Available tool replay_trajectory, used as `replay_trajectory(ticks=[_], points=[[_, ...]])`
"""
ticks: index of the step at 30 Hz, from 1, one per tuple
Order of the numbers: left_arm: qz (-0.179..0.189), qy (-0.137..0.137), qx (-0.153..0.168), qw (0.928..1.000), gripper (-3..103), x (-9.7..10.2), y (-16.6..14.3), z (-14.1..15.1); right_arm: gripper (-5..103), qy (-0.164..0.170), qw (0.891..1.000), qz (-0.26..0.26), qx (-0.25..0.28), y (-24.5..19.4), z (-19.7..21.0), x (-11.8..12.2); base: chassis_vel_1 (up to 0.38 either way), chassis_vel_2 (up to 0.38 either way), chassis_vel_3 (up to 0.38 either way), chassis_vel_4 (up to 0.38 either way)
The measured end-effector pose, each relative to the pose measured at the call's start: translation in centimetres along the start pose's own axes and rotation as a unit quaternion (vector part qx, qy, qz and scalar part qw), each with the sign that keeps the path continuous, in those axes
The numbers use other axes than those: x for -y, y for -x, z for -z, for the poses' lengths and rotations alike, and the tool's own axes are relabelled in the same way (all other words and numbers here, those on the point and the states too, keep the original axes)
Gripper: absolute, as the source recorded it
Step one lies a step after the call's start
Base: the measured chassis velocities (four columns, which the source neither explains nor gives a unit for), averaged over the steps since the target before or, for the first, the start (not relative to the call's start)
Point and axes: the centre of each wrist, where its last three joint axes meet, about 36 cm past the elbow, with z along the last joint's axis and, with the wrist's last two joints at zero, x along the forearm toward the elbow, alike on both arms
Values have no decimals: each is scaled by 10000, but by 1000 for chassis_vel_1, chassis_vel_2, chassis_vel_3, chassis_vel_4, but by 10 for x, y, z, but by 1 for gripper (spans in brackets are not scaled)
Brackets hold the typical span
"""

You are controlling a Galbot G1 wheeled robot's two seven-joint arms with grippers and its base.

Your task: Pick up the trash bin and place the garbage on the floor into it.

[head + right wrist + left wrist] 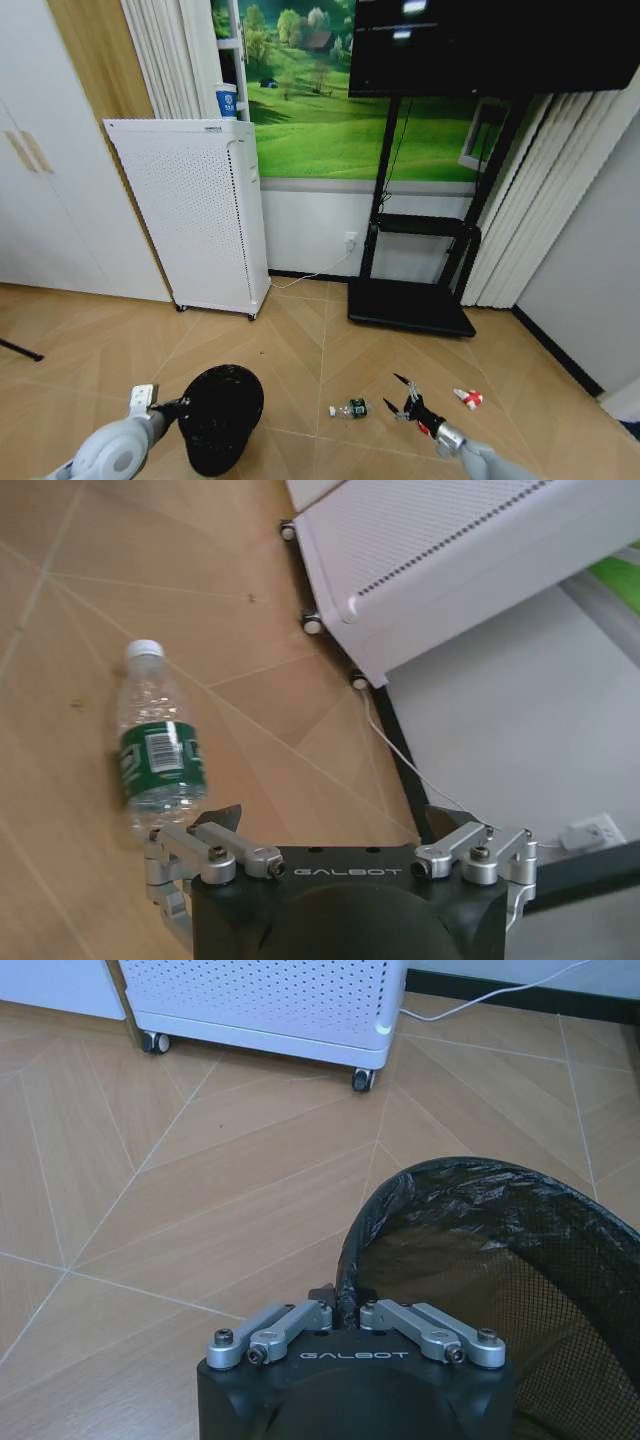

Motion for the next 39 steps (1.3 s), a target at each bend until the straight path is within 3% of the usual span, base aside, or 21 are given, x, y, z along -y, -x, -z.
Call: replay_trajectory(ticks=[8,14,26,39], points=[[-1,23,-23,10000,7,2,-5,-2,100,-265,9993,263,97,11,7,-15,0,0,0,0],[-64,-8,-19,10000,7,6,-10,-7,100,-592,9968,493,216,30,19,-43,0,0,0,0],[-70,-45,-26,10000,7,6,-8,-8,100,-1170,9914,578,88,72,17,-40,0,0,0,0],[-135,-122,16,9998,7,6,-1,-4,100,-1456,9818,1200,196,58,3,-39,0,0,0,0]])
